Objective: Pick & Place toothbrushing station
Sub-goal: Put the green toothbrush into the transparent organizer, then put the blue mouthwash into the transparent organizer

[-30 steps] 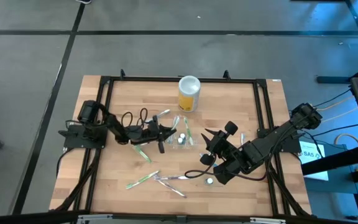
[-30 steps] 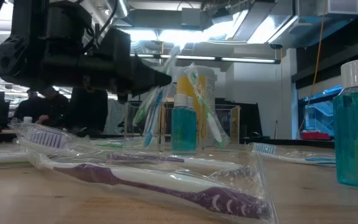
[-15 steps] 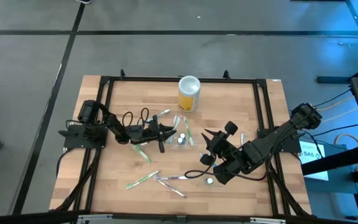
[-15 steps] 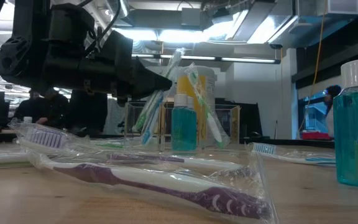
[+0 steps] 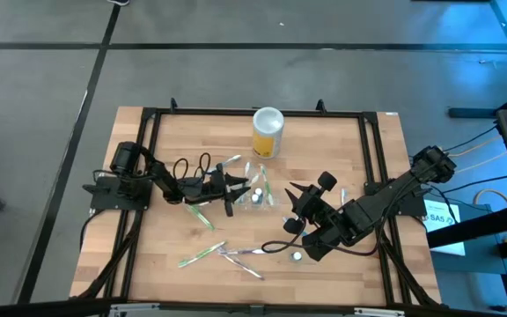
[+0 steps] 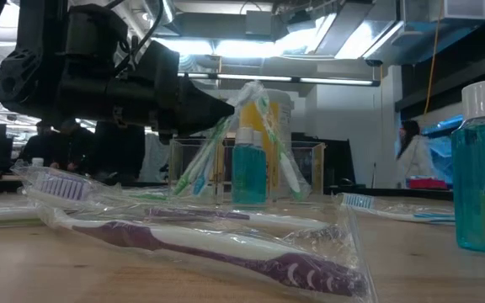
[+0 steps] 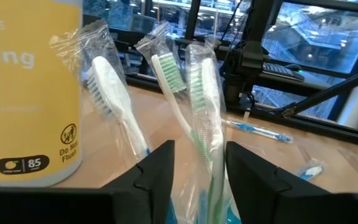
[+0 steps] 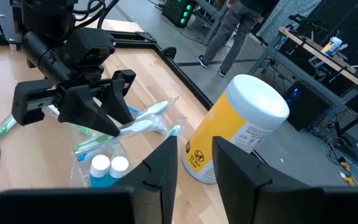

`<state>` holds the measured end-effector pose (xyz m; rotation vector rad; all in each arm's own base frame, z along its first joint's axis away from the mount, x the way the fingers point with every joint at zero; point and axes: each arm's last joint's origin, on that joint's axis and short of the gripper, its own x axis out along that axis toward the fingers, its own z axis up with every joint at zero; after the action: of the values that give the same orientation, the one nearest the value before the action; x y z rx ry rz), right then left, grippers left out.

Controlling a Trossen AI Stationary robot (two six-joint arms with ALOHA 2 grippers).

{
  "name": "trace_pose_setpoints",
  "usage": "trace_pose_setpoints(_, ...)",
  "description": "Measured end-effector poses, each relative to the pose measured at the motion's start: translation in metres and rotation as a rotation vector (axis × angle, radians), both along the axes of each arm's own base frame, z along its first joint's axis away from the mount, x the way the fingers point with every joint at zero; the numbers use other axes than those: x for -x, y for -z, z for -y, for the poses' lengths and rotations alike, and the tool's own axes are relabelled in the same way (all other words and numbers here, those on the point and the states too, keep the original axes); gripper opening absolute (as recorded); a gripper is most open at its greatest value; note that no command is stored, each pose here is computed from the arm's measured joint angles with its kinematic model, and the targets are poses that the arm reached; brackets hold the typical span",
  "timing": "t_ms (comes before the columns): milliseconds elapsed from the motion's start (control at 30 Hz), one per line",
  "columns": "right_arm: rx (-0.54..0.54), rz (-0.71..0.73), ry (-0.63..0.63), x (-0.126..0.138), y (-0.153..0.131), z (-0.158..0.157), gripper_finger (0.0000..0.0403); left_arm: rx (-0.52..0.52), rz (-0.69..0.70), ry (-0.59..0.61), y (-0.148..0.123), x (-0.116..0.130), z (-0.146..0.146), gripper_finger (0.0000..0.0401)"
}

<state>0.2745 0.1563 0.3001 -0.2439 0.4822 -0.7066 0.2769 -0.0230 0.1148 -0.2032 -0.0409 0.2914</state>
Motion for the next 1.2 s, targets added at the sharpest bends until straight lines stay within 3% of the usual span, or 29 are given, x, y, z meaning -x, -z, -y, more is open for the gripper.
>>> trace_pose_setpoints(300, 0.003, -0.003, -0.002, 0.000, 0.000, 0.000, 0.0087, -0.007, 0.012, 0.002, -0.002, 0.002, 0.011, 0.0166)
trace_pose_setpoints(767, -0.026, -0.062, -0.044, 0.000, 0.002, -0.001, 0.0071, -0.156, 0.011, 0.000, -0.007, 0.006, 0.028, 0.0167)
trace_pose_setpoints(933, -0.071, -0.104, -0.082, 0.000, 0.003, -0.002, 0.0100, -0.252, 0.003, -0.010, -0.014, 0.010, 0.041, 0.0167)
trace_pose_setpoints(1200, -0.176, -0.212, -0.180, 0.001, 0.006, -0.005, 0.0189, -0.410, 0.024, -0.098, -0.044, 0.023, 0.061, 0.0167)
